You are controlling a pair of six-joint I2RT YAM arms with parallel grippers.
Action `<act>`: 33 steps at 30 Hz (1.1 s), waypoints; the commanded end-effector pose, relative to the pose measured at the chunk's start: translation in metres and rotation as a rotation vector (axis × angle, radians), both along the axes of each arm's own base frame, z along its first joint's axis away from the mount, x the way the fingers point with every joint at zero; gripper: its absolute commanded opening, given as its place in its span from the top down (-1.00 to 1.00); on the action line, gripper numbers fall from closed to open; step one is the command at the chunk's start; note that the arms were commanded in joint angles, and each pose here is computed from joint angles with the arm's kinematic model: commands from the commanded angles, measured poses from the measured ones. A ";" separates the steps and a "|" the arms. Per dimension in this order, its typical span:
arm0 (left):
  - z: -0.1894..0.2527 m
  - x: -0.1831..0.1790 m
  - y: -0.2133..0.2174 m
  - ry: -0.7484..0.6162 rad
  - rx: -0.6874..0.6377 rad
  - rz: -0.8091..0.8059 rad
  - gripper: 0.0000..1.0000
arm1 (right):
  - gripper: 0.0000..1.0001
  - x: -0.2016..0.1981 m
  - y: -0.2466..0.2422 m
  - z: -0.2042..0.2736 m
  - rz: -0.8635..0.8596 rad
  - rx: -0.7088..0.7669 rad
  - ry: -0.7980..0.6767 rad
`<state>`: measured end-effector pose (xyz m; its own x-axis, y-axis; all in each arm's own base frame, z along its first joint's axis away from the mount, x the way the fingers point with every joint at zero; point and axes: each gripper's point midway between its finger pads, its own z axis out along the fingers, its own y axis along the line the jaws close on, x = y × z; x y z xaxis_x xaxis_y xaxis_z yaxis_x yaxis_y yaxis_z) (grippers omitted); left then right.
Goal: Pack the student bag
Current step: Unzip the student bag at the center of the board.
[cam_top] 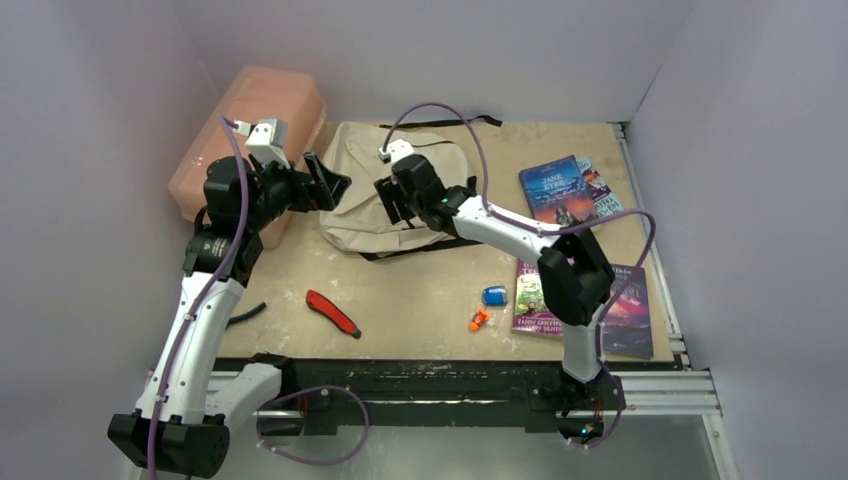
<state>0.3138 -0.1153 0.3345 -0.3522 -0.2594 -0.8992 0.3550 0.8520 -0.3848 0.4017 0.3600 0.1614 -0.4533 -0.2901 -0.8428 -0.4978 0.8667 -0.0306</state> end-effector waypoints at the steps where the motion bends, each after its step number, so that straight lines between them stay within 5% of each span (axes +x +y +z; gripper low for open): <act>1: 0.029 -0.004 0.000 -0.073 -0.011 0.000 -1.00 | -0.35 0.015 -0.017 -0.034 -0.021 -0.165 0.031; 10: 0.027 -0.003 -0.001 -0.063 -0.014 -0.002 -1.00 | 0.12 0.018 -0.007 -0.071 -0.004 -0.207 0.073; 13: 0.025 -0.002 -0.002 -0.056 -0.015 -0.007 -1.00 | 0.60 0.018 -0.008 -0.070 -0.023 -0.190 0.064; 14: 0.025 -0.002 -0.002 -0.053 -0.016 -0.008 -1.00 | 0.60 0.018 -0.010 -0.065 -0.031 -0.185 0.051; 15: 0.023 -0.001 -0.003 -0.048 -0.018 -0.012 -1.00 | 1.00 0.018 -0.012 -0.056 -0.062 -0.148 0.039; 21: 0.011 0.006 -0.007 0.017 -0.024 -0.013 -1.00 | 1.00 0.005 -0.029 0.028 -0.090 0.266 -0.072; 25: -0.015 0.014 -0.022 0.164 -0.028 -0.043 -1.00 | 1.00 -0.002 -0.044 0.031 -0.049 0.581 0.066; 30: -0.070 0.011 -0.068 0.465 -0.075 -0.075 -0.96 | 1.00 -0.015 -0.025 0.015 0.027 0.767 0.205; 33: -0.123 0.001 -0.092 0.736 -0.260 -0.043 -0.77 | 1.00 -0.020 -0.019 0.012 0.048 0.819 0.229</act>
